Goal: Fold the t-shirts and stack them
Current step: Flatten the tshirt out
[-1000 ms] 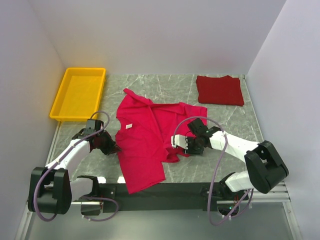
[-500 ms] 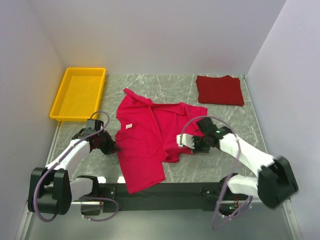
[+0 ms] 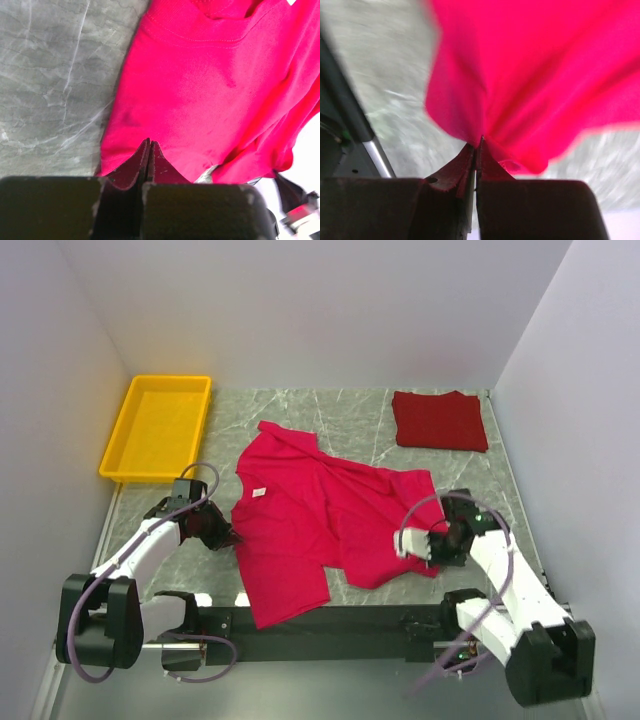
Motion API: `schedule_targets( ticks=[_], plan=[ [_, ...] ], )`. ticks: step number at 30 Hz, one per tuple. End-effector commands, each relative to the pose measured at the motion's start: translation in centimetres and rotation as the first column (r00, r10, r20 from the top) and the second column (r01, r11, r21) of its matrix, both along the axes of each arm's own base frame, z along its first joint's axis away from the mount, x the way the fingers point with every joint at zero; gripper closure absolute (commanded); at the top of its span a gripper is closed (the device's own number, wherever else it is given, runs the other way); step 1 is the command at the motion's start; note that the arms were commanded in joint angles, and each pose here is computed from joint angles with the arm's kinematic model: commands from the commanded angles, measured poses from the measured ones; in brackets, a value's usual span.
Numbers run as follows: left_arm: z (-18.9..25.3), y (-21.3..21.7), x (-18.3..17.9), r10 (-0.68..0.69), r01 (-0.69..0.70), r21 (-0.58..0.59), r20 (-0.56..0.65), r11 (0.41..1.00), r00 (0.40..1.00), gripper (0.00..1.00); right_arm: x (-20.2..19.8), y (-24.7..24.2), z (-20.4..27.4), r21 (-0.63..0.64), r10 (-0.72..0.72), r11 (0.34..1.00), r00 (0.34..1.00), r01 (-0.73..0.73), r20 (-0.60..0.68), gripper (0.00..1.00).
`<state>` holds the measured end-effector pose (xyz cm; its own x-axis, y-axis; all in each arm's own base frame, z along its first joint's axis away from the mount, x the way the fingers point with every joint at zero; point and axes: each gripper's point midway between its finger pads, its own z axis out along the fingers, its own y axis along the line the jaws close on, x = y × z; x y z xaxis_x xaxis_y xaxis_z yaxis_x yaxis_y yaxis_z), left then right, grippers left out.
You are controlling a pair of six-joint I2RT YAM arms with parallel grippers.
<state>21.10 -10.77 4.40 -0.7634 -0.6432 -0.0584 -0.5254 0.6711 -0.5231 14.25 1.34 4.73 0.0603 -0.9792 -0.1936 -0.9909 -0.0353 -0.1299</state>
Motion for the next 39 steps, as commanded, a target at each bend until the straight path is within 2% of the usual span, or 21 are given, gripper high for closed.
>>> schedule_targets(
  ticks=[1, 2, 4, 5, 7, 8, 10, 11, 15, 17, 19, 20, 23, 25, 27, 33, 36, 38, 39],
  plan=[
    [0.4, 0.0, 0.6, -0.019, 0.018, 0.008, 0.037, 1.000, 0.999, 0.99, 6.3, -1.6, 2.8, 0.043, -0.274, 0.962, 0.953, 0.271, 0.130, 0.92],
    [0.4, -0.1, 0.7, -0.021, 0.020, 0.004, 0.038, 1.000, 0.999, 0.99, 7.4, -1.8, 3.1, 0.078, -0.380, 0.925, 0.917, 0.373, 0.120, 0.84],
    [0.3, -0.2, 0.7, -0.023, 0.023, 0.002, 0.037, 1.000, 0.999, 0.99, 9.6, -1.6, 3.5, 0.121, -0.488, 0.871, 0.867, 0.476, 0.102, 0.71],
    [0.3, -0.2, 0.7, -0.025, 0.024, 0.003, 0.038, 1.000, 0.999, 0.99, 10.2, -1.4, 3.6, 0.142, -0.527, 0.847, 0.845, 0.513, 0.091, 0.55],
    [0.4, -0.2, 0.6, -0.026, 0.026, 0.000, 0.036, 1.000, 0.999, 0.99, 10.7, -1.0, 4.0, 0.165, -0.529, 0.843, 0.844, 0.511, 0.089, 0.49],
    [0.5, -0.2, 0.7, -0.028, 0.028, 0.001, 0.042, 1.000, 0.999, 0.99, 10.3, -0.9, 4.1, 0.160, -0.498, 0.862, 0.863, 0.482, 0.083, 0.41],
    [0.8, -0.2, 0.7, -0.025, 0.024, 0.002, 0.051, 1.000, 0.998, 0.99, 9.7, -0.6, 5.3, 0.190, -0.441, 0.889, 0.891, 0.417, 0.106, 0.40],
    [0.9, -0.2, 0.8, -0.026, 0.026, 0.002, 0.057, 1.000, 0.998, 0.99, 8.2, -0.1, 5.6, 0.181, -0.347, 0.927, 0.934, 0.328, 0.083, 0.39],
    [1.0, -0.2, 0.8, -0.024, 0.024, -0.005, 0.064, 1.000, 0.998, 0.99, 5.5, 0.6, 7.2, 0.214, -0.227, 0.956, 0.968, 0.200, 0.110, 0.38],
    [1.0, -0.2, 0.8, -0.025, 0.025, -0.004, 0.066, 1.000, 0.998, 0.99, 4.0, 0.9, 7.1, 0.209, -0.186, 0.963, 0.980, 0.168, 0.070, 0.39],
    [1.1, -0.3, 0.8, -0.024, 0.025, -0.006, 0.067, 1.000, 0.997, 0.99, 2.1, 1.8, 6.9, 0.234, -0.123, 0.965, 0.992, 0.120, -0.002, 0.40],
    [1.1, -0.3, 0.8, -0.026, 0.027, -0.007, 0.069, 1.000, 0.997, 0.99, 0.0, 2.1, 6.2, 0.228, -0.066, 0.970, 0.994, 0.084, -0.084, 0.41],
    [0.9, -0.3, 0.8, -0.028, 0.028, -0.010, 0.067, 1.000, 0.997, 0.99, -1.7, 2.6, 3.6, 0.183, -0.027, 0.981, 0.987, 0.056, -0.159, 0.42],
    [0.8, -0.4, 0.8, -0.032, 0.033, -0.014, 0.063, 0.999, 0.998, 0.99, -1.5, 2.5, 2.1, 0.133, -0.077, 0.986, 0.985, 0.098, -0.157, 0.42],
    [0.8, -0.4, 0.8, -0.032, 0.033, -0.012, 0.060, 0.999, 0.998, 0.99, -0.3, 3.3, 0.8, 0.124, -0.067, 0.989, 0.991, 0.082, -0.119, 0.41],
    [0.7, -0.4, 0.8, -0.034, 0.035, -0.015, 0.060, 0.999, 0.998, 0.99, 3.4, 3.5, -1.0, 0.064, -0.193, 0.979, 0.980, 0.196, -0.046, 0.41],
    [0.7, -0.5, 0.8, -0.034, 0.035, -0.015, 0.062, 0.999, 0.998, 0.99, 5.2, 3.2, -1.0, 0.058, -0.232, 0.971, 0.973, 0.230, 0.019, 0.47],
    [0.7, -0.5, 0.8, -0.033, 0.034, -0.017, 0.063, 0.999, 0.997, 0.99, 6.0, 3.3, -0.9, 0.063, -0.248, 0.967, 0.968, 0.246, 0.038, 0.60],
    [0.7, -0.5, 0.8, -0.036, 0.037, -0.017, 0.062, 0.999, 0.997, 0.99, 6.3, 3.4, -0.9, 0.063, -0.253, 0.966, 0.967, 0.250, 0.037, 0.72]
  ],
)
